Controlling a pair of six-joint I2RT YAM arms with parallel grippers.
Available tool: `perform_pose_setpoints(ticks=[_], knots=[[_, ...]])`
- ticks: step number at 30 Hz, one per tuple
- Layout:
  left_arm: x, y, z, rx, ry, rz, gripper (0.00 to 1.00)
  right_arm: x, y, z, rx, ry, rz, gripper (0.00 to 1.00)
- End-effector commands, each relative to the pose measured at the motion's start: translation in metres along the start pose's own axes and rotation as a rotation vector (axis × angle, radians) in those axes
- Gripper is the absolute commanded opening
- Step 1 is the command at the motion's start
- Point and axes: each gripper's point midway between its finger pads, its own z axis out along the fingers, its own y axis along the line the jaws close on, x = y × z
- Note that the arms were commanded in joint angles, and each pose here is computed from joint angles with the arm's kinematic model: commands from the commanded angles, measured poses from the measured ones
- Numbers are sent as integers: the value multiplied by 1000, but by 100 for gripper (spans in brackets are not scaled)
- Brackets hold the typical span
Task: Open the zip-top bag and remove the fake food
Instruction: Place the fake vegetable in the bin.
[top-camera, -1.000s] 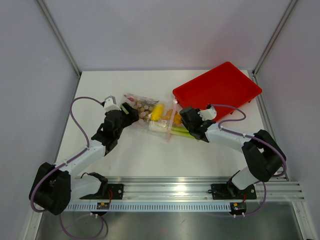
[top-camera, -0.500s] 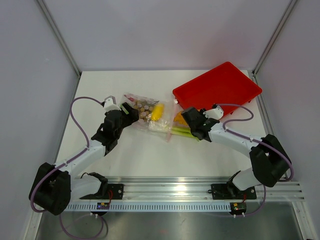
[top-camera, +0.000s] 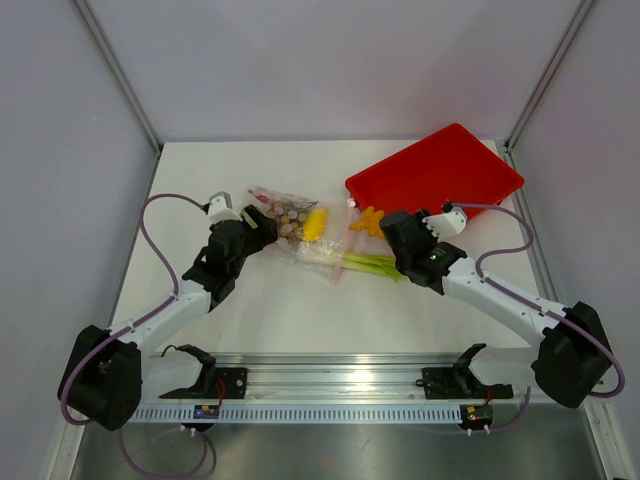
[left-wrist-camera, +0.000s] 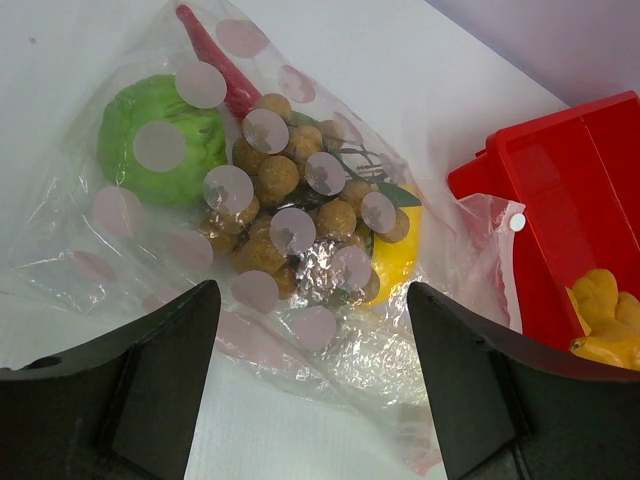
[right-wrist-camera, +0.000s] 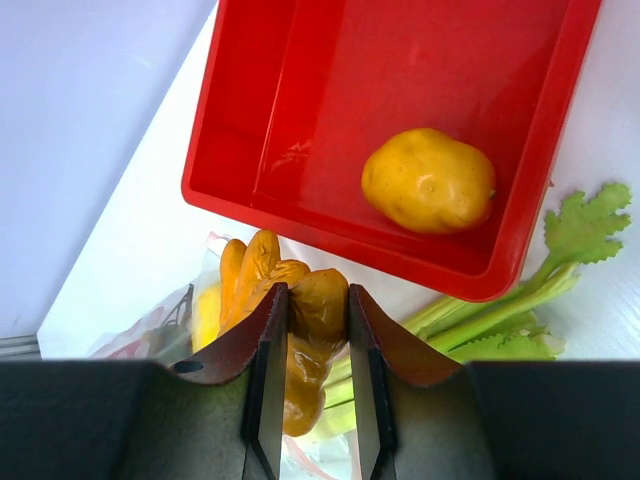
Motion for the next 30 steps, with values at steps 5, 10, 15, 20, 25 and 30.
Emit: perform_pose_setpoints(ticks=[5,10,15,20,25,30], knots=[[-26,-19,-4,52,-72,-27,79,-27,4,-4,-23,-107,19,27],[-25,-19,-4,52,-70,-26,79,-42,-6,8,4,-123,57,27],[-25,-19,-4,53,-69,-26,79,-52,-15,24,26,-113,87,27],[-25,-20,-4,56,-70,-29,79,-62,-19,38,47,-139,95,27],[-25,-20,-4,57,-69,-27,80,-70,-24,54,68,-164,105,27],[-23,-20,-2,56,-62,-25,79,-67,-39,70,119,-140,124,26]])
